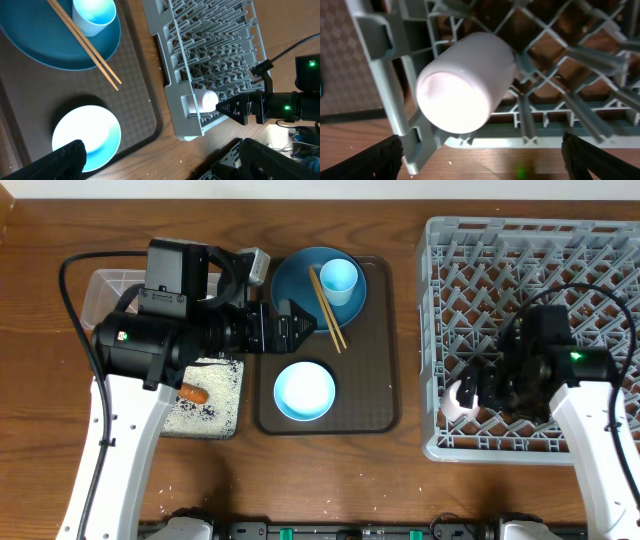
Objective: Sort waste into correct bins and load items into the dishwasher rack
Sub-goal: 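Lower the pink cup upside down into the rack with the right gripper, then move the left gripper to the light-blue cup and grip its rim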
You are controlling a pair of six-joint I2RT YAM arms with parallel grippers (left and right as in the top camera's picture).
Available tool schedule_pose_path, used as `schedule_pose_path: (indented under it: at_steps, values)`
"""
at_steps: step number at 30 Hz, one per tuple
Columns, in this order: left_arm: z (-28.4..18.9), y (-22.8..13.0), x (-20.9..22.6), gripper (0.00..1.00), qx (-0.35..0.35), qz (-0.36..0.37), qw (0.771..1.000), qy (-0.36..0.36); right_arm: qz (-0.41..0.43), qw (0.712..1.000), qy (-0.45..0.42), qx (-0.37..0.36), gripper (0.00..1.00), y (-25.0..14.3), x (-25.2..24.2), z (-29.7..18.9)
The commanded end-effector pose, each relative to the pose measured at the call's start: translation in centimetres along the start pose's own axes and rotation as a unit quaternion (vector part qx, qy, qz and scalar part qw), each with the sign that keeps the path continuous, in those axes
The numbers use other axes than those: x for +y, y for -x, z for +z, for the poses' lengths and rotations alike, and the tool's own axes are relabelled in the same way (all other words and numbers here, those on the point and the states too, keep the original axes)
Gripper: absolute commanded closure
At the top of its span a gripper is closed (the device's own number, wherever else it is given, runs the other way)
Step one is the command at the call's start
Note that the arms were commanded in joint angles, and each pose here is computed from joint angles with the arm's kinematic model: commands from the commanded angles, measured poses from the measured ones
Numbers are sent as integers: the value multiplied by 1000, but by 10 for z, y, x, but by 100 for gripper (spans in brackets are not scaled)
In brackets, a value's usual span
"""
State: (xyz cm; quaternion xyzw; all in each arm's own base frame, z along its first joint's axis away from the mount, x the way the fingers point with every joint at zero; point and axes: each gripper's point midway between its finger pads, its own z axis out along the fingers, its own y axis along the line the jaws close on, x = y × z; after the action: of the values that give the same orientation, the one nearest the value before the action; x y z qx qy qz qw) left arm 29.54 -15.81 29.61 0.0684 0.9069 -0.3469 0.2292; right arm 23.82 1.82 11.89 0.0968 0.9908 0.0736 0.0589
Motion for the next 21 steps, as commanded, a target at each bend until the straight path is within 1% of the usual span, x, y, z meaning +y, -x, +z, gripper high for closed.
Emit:
schedule_pose_path:
  at_steps: [1,21]
  values:
    - [0,0,5,0,0,-1,1000,8,-6,1000,1,-12,1,8,-2,-6]
    - [0,0,5,0,0,-1,1000,8,-2,1000,1,-12,1,8,-2,-6]
